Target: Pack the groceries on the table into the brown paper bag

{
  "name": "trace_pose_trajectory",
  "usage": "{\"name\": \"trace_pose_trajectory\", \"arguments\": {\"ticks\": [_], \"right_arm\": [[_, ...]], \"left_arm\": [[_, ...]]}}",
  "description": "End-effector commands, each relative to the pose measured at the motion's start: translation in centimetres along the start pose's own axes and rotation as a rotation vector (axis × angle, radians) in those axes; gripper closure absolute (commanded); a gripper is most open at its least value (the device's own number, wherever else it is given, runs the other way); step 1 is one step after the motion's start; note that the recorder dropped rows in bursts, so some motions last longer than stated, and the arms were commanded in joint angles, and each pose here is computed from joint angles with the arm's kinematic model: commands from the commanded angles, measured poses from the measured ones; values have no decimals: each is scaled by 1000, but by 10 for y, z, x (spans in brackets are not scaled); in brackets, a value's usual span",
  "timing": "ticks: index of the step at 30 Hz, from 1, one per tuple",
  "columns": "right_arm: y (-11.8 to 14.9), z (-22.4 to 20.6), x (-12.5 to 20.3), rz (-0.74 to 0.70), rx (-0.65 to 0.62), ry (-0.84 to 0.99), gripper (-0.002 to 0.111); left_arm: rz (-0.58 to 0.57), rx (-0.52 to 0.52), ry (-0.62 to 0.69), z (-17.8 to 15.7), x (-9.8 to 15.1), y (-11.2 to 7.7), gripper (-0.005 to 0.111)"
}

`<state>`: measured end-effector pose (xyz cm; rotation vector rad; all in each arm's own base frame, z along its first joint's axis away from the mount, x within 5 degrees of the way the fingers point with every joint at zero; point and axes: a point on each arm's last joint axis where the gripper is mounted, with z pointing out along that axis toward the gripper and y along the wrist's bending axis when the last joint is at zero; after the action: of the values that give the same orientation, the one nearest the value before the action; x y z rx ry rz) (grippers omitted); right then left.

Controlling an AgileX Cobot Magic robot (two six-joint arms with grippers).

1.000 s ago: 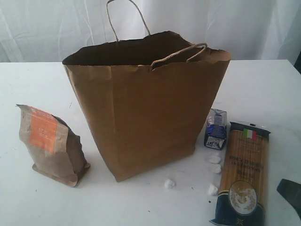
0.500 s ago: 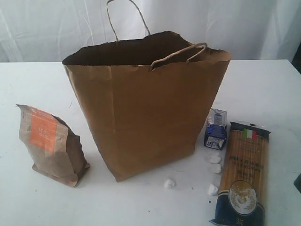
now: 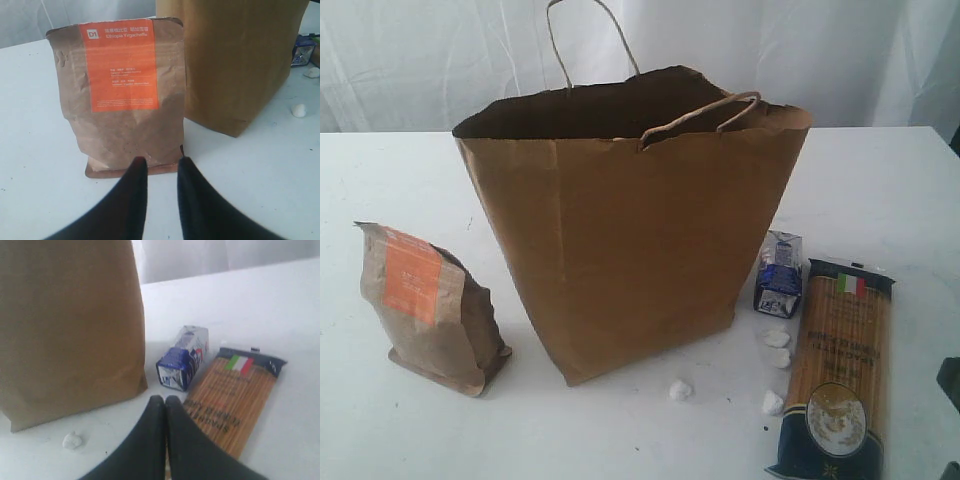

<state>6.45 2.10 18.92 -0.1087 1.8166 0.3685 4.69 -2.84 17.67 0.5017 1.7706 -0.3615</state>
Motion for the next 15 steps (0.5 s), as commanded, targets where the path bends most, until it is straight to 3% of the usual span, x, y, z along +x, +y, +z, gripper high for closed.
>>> {"name": "trace_pose_trajectory", "arguments": {"ticks": [1,15], "right_arm": [[2,0,-6,-173,-11,-70,108],[1,0,-5,-185,-9,-61,108]], "left_arm": [[-6,-1,1,0,1,0,79],[-6,-1,1,0,1,0,79]]}}
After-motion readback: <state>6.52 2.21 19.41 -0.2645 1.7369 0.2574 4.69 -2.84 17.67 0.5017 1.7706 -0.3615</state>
